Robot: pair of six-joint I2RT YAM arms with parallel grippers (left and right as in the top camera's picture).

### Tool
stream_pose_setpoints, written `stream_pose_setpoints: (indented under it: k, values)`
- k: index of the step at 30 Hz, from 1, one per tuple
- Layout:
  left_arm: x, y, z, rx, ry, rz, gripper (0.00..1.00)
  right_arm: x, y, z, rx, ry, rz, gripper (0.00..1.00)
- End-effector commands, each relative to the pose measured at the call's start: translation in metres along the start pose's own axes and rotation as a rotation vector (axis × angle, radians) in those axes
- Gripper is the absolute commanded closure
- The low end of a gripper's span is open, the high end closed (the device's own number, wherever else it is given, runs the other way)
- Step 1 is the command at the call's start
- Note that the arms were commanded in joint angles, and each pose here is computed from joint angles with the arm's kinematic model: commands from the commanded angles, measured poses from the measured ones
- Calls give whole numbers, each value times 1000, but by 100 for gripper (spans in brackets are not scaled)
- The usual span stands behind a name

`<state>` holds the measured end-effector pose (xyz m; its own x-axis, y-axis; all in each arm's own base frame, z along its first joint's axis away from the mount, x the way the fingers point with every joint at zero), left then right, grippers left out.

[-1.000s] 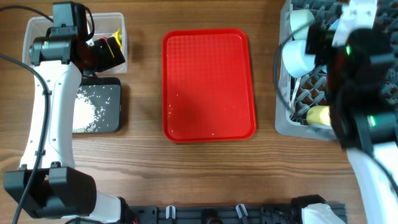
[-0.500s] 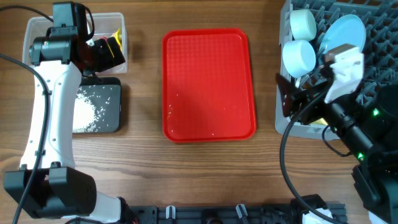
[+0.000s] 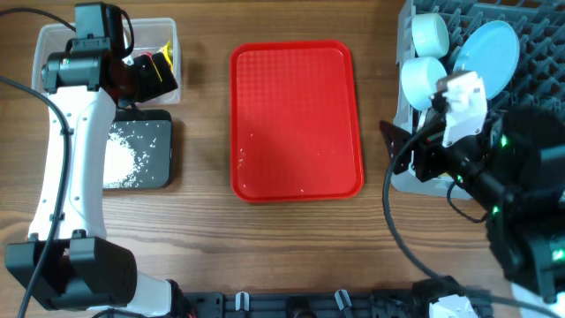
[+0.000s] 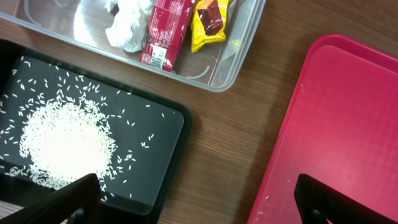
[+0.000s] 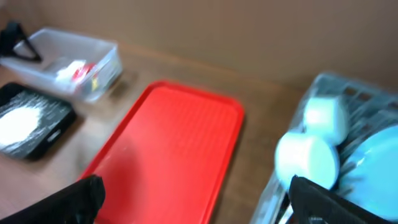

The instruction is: Sort waste into correct bins and load items into the dishwasher rack

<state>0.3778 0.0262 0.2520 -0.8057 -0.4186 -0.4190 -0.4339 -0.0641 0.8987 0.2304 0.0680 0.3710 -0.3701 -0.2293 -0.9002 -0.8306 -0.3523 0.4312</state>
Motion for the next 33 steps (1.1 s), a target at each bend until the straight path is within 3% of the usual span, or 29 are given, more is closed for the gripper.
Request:
stream_pose_setpoints:
  k: [1, 9, 15, 18, 24, 33]
  values:
    - [0, -3, 1, -1, 12, 8, 0, 26, 7, -1, 78, 166, -75, 0]
    - [0, -3, 1, -1, 12, 8, 0, 102, 4, 8, 110, 212, -320, 0]
    - [0, -3, 1, -1, 12, 8, 0, 146, -17, 11, 100, 38, -451, 0]
    - [0, -3, 1, -1, 13, 8, 0, 166, -28, 11, 86, -49, -478, 0]
    - [0, -3, 1, -1, 13, 8, 0, 193, -41, 6, 139, -61, -463, 0]
    - [0, -3, 1, -1, 12, 8, 0, 194, -42, 5, 144, -66, -454, 0]
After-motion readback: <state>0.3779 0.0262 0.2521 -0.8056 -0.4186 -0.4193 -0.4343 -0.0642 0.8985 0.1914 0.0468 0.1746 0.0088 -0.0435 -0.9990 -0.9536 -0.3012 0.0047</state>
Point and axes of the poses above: each gripper's point midway between its finger pads, its own y axis back along the fingers, its own z axis along the line the jaws close on, x = y × z, the point moved 5 cm from there along y, back along the fingers, and after that the axes turned 3 degrees about y, right-handed, at the moved point
